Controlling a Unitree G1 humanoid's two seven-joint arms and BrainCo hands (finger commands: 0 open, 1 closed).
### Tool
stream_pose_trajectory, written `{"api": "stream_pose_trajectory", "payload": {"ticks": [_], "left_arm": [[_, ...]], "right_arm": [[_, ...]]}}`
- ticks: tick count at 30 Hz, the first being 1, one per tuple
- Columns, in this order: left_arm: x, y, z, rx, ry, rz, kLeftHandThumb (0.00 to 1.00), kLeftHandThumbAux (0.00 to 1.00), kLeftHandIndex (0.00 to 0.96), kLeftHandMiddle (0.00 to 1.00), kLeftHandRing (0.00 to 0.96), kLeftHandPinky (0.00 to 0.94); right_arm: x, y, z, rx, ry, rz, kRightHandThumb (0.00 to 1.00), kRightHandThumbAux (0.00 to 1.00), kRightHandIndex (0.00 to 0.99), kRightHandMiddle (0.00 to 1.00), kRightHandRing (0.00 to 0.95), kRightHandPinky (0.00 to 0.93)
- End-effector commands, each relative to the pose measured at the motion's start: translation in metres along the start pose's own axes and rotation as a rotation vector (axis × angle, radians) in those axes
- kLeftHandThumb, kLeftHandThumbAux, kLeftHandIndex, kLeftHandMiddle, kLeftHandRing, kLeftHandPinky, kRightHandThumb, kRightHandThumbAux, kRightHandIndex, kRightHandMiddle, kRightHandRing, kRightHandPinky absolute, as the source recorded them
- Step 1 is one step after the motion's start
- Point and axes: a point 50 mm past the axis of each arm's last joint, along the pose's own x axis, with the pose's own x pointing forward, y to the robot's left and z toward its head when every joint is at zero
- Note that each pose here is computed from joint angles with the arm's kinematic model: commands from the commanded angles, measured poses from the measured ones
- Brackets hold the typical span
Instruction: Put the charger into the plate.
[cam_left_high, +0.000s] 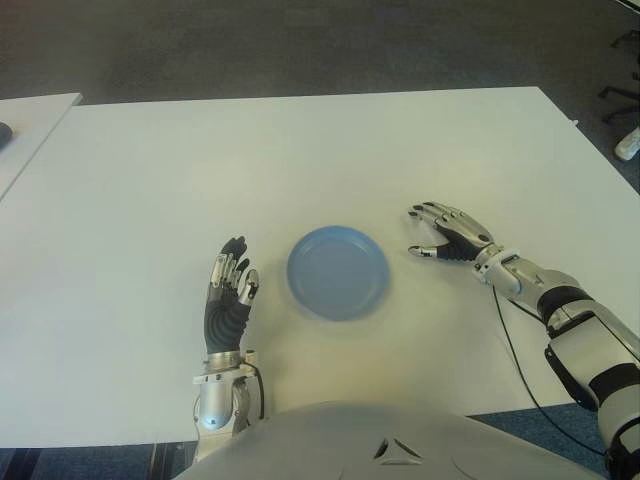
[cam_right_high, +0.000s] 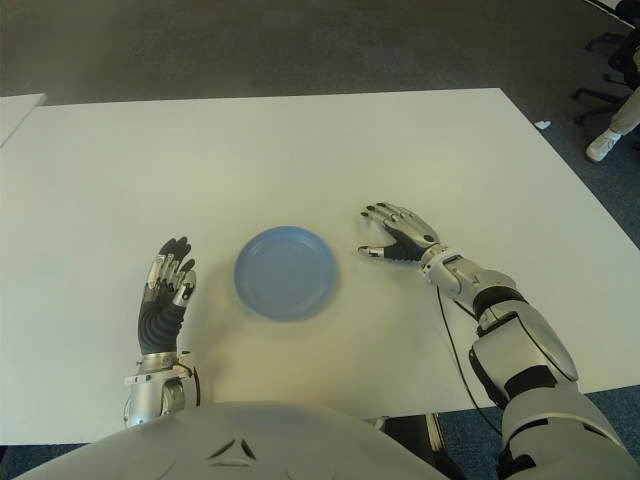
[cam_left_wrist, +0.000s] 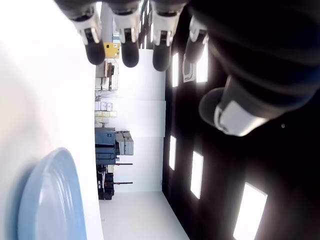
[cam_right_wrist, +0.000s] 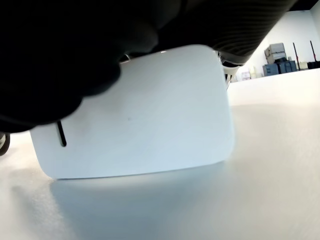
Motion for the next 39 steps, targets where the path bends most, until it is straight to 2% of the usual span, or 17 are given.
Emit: {"api": "stream_pose_trajectory", "payload": {"ticks": [1,8,10,11,12,14,15,18,21,30,39], "left_arm": [[-0.002,0.0,0.0,0.004,0.013,0.003,0.285,0.6,0.108,0.114,0.101,0.112],[-0.003,0.0,0.002,0.002,0.01,0.009,0.291,0.59,0.118,0.125,0.111,0.124],[-0.004,0.001,0.002,0.001,0.007,0.013,0.291,0.584,0.122,0.132,0.115,0.124],[-0.004,0.001,0.002,0.001,0.005,0.015,0.29,0.579,0.125,0.134,0.117,0.12],[-0.004,0.001,0.002,0.003,0.002,0.019,0.29,0.577,0.126,0.135,0.117,0.119],[-0.004,0.002,0.002,0.007,-0.002,0.026,0.286,0.57,0.129,0.138,0.119,0.121],[-0.004,0.002,0.002,0.009,-0.005,0.03,0.282,0.565,0.131,0.139,0.12,0.124],[-0.005,0.003,0.002,0.013,-0.014,0.042,0.278,0.561,0.133,0.14,0.12,0.127],[-0.006,0.003,0.003,0.016,-0.023,0.05,0.276,0.557,0.136,0.144,0.128,0.141],[-0.008,0.005,0.004,0.034,-0.069,0.055,0.285,0.548,0.138,0.144,0.13,0.145],[-0.01,0.008,0.004,0.041,-0.092,0.07,0.299,0.536,0.14,0.148,0.134,0.151]], "right_arm": [[-0.01,0.018,0.0,0.009,0.019,0.05,0.24,0.215,0.0,0.0,0.0,0.0],[-0.011,0.017,0.003,0.029,0.015,-0.031,0.279,0.274,0.0,0.019,0.002,0.021],[-0.011,0.017,0.004,0.039,0.018,-0.062,0.302,0.287,0.08,0.07,0.041,0.069],[-0.011,0.017,0.004,0.044,0.021,-0.075,0.348,0.297,0.161,0.152,0.121,0.147],[-0.011,0.017,0.004,0.043,0.021,-0.094,0.365,0.3,0.19,0.182,0.149,0.176],[-0.011,0.016,0.005,0.035,0.019,-0.141,0.437,0.316,0.288,0.306,0.275,0.285],[-0.012,0.015,0.005,0.03,0.018,-0.165,0.49,0.333,0.343,0.397,0.37,0.36],[-0.011,0.013,0.008,0.008,0.0,-0.263,0.555,0.358,0.441,0.523,0.498,0.474],[-0.011,0.011,0.01,-0.008,-0.011,-0.322,0.62,0.412,0.606,0.661,0.646,0.642],[-0.008,0.009,0.015,-0.038,-0.033,-0.424,0.721,0.49,0.718,0.803,0.814,0.863],[-0.004,0.008,0.019,-0.05,-0.022,-0.514,0.774,0.588,0.764,0.86,0.861,0.906]]}}
